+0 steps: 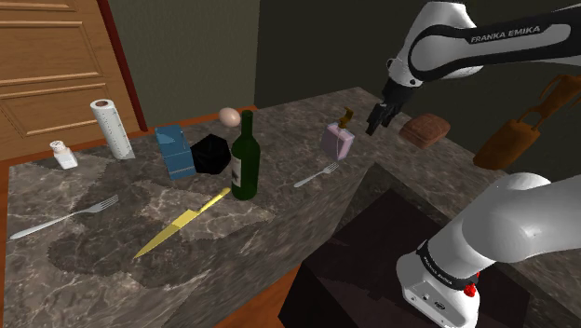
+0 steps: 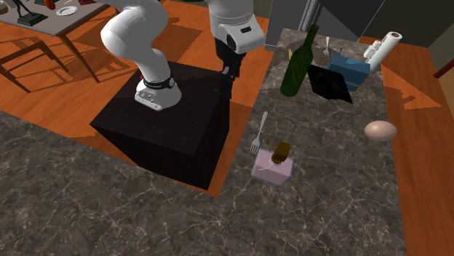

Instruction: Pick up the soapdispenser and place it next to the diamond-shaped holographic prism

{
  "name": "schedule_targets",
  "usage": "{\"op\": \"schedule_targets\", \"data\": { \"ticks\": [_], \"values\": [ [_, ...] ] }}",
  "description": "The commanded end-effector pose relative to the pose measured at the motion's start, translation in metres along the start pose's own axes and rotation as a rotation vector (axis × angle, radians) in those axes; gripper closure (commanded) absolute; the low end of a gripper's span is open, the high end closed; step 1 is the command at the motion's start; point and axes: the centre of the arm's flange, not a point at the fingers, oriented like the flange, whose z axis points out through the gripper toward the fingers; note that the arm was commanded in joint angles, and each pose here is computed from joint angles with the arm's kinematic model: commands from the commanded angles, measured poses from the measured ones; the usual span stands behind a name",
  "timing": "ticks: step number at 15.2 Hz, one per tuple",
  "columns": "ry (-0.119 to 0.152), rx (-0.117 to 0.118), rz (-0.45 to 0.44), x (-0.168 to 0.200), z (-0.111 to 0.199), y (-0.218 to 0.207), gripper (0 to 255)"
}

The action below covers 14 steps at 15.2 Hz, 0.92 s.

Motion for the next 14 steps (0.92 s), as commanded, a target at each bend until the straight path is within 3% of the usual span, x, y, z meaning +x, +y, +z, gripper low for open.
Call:
{"op": "schedule_targets", "data": {
  "ticks": [1,14],
  "values": [
    [0.028,-0.003,0.008,0.013,0.017,0.012,0],
    [0.186,-0.01,0.058,0.092,0.124,0.099,0]
  ]
}}
